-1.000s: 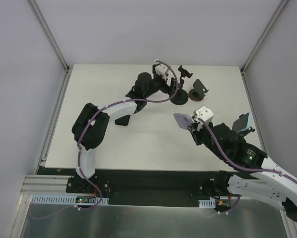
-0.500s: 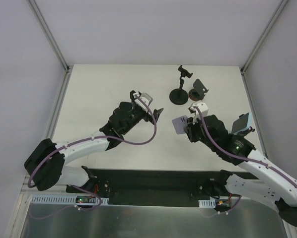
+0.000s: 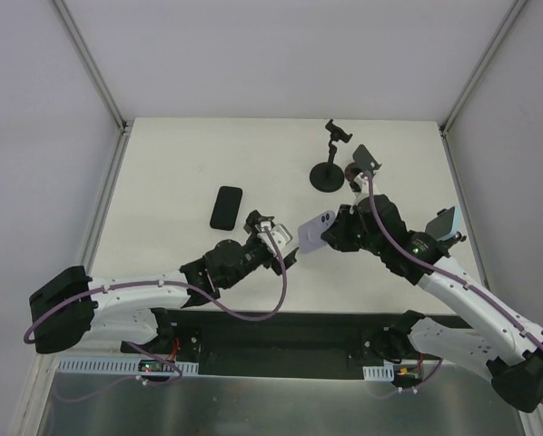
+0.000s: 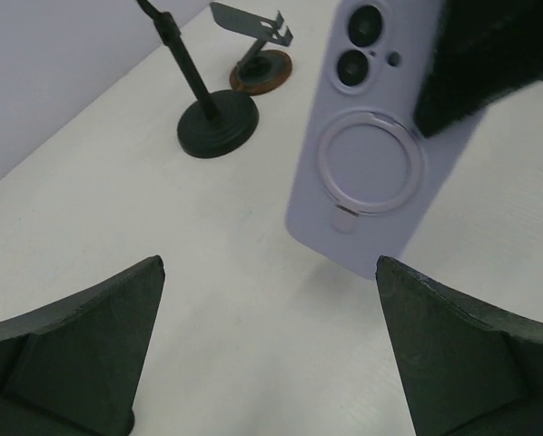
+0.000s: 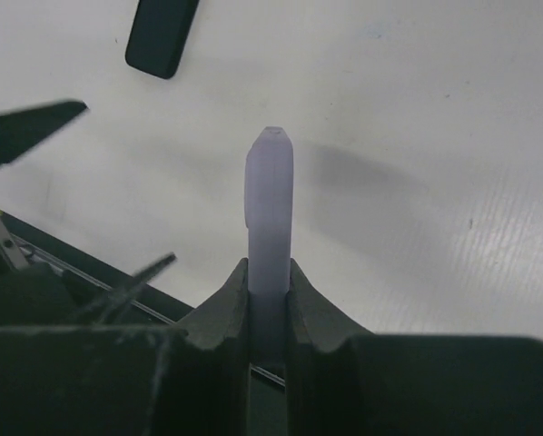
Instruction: Remove the phone from the phone stand
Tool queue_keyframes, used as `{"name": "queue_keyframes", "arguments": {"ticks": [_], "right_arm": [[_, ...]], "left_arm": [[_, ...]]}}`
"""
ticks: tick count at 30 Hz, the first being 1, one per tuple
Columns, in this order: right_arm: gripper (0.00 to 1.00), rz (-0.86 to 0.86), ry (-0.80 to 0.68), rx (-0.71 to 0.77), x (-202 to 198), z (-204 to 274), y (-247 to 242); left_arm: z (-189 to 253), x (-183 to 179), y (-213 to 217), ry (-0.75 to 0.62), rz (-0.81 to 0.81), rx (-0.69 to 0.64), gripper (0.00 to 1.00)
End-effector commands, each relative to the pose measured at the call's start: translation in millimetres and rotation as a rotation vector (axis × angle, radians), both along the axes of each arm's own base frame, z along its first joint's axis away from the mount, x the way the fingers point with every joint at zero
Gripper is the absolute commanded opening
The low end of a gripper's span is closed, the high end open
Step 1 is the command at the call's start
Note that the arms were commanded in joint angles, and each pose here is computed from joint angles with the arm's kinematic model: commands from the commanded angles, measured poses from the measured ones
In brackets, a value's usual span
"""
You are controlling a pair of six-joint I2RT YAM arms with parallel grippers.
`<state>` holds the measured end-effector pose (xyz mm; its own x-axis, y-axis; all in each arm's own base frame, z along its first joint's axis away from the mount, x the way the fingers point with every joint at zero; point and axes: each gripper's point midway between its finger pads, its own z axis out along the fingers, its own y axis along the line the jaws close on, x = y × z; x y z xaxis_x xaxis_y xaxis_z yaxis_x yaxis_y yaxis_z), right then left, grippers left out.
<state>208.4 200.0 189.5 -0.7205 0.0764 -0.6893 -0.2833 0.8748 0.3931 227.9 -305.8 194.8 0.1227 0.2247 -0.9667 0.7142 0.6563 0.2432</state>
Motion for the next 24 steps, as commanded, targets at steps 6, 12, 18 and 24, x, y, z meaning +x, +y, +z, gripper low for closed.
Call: {"name": "queue_keyframes", "arguments": {"ticks": [6, 12, 18, 24], "right_arm": [[0.01, -0.052, 0.000, 0.324, 10.8, 41.7, 33.8], [0.01, -0.042, 0.021, 0.362, 5.7, 41.5, 37.3], [0.01, -0.057, 0.009, 0.387, 2.3, 45.5, 32.7], [0.01, -0.073, -0.015, 0.408, 0.6, 51.7, 26.5]], "left_arm": [[-2.9, -21.4, -45.0, -0.112, -0.039, 0.121, 0.99], [-1.5, -6.3, -55.5, -0.137, 0.065, 0.107, 0.92], [-4.1, 1.7, -68.4, -0.177, 0.108, 0.138, 0.81], [-13.2, 2.7, -77.3, -0.200, 0.129, 0.178, 0.70]]}}
